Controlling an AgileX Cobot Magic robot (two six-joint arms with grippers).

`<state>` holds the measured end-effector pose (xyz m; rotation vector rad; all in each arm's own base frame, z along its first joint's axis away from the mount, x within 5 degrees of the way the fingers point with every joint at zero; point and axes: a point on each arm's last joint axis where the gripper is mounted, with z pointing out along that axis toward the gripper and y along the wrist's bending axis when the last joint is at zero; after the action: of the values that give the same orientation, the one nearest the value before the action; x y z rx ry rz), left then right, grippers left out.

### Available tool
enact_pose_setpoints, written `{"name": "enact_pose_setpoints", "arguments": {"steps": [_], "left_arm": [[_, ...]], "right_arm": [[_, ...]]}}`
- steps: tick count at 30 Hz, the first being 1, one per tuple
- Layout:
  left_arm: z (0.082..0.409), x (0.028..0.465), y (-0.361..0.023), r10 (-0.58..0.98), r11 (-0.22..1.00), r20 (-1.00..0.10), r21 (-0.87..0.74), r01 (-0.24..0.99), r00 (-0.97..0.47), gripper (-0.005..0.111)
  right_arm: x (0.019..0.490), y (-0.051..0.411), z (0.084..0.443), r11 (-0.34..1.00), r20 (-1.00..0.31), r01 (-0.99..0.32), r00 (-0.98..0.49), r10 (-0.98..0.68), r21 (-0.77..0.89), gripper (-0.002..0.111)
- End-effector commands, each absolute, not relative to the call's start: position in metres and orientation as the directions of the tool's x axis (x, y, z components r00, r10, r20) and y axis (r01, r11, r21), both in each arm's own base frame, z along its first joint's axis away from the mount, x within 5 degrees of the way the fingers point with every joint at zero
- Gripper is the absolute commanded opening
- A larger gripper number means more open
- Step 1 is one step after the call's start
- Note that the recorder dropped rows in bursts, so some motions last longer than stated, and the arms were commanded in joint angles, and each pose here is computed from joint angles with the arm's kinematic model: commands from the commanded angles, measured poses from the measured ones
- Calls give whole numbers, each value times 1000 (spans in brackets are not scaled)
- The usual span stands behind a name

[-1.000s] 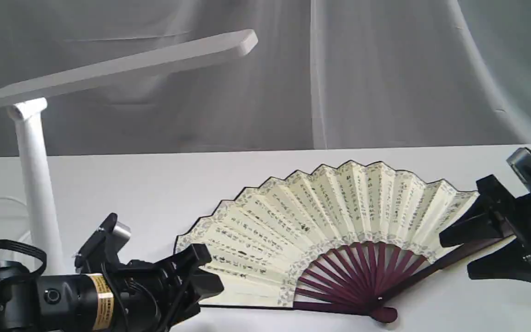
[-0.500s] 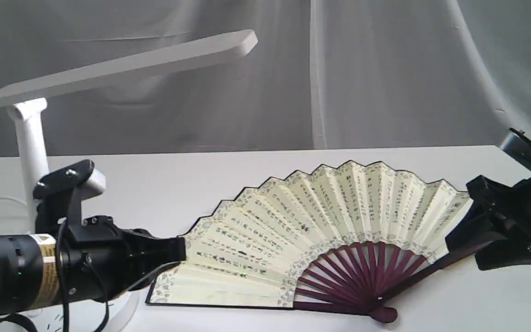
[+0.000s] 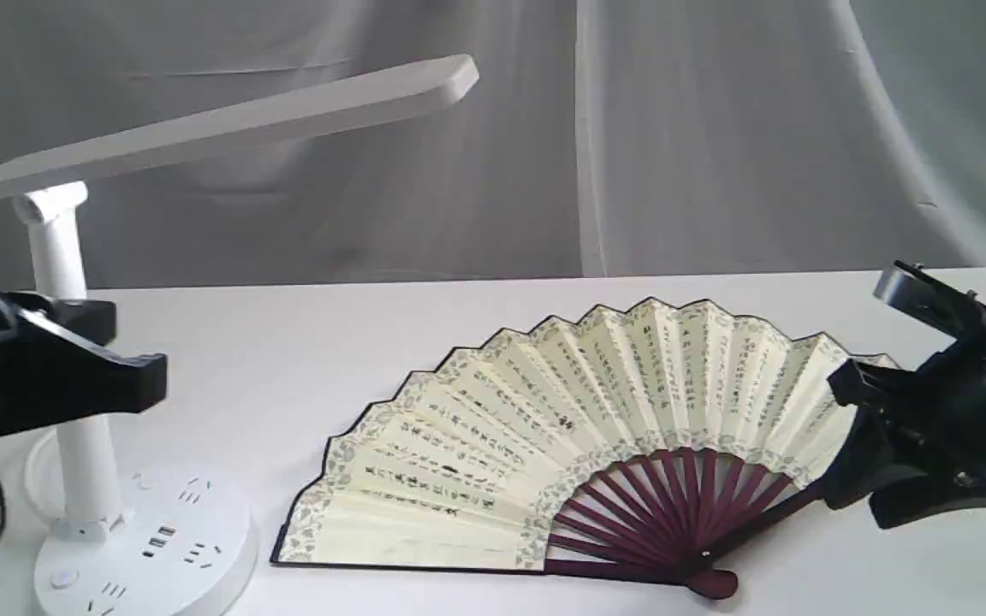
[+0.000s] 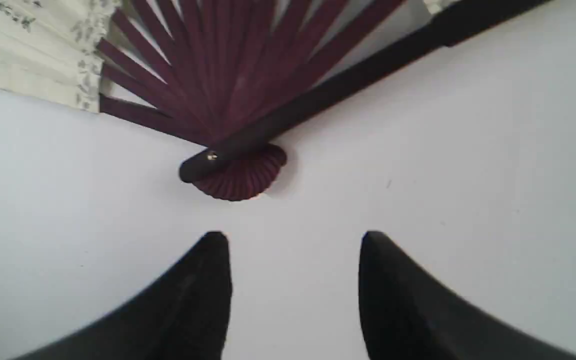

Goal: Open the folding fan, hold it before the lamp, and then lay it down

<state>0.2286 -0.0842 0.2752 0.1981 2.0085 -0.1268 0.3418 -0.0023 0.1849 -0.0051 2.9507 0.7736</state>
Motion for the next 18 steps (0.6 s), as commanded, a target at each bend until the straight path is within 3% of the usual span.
{"name": "enact_pose_setpoints", "arguments": {"steps": [1,5,9,14,18], "left_arm": [[289,221,-68,146,988,-915,113,109,-376,4],[301,210,-49,227,970,-901,244,-1,-369,4],[300,197,-33,225,947,-853,305,-99,-472,0],[280,181,-35,192,965,-702,261,2,-686,0],[274,180,-26,121,981,-657,194,-12,-744,0]], "right_arm": [[340,-5,188,890,-87,-17,-996,25,455,40],[341,-5,188,893,-95,-15,-995,31,449,37],[342,-6,187,895,-99,-11,-994,37,447,34],[342,-9,186,911,-96,9,-994,53,412,29],[340,-16,194,942,-124,32,-989,78,333,24]]}}
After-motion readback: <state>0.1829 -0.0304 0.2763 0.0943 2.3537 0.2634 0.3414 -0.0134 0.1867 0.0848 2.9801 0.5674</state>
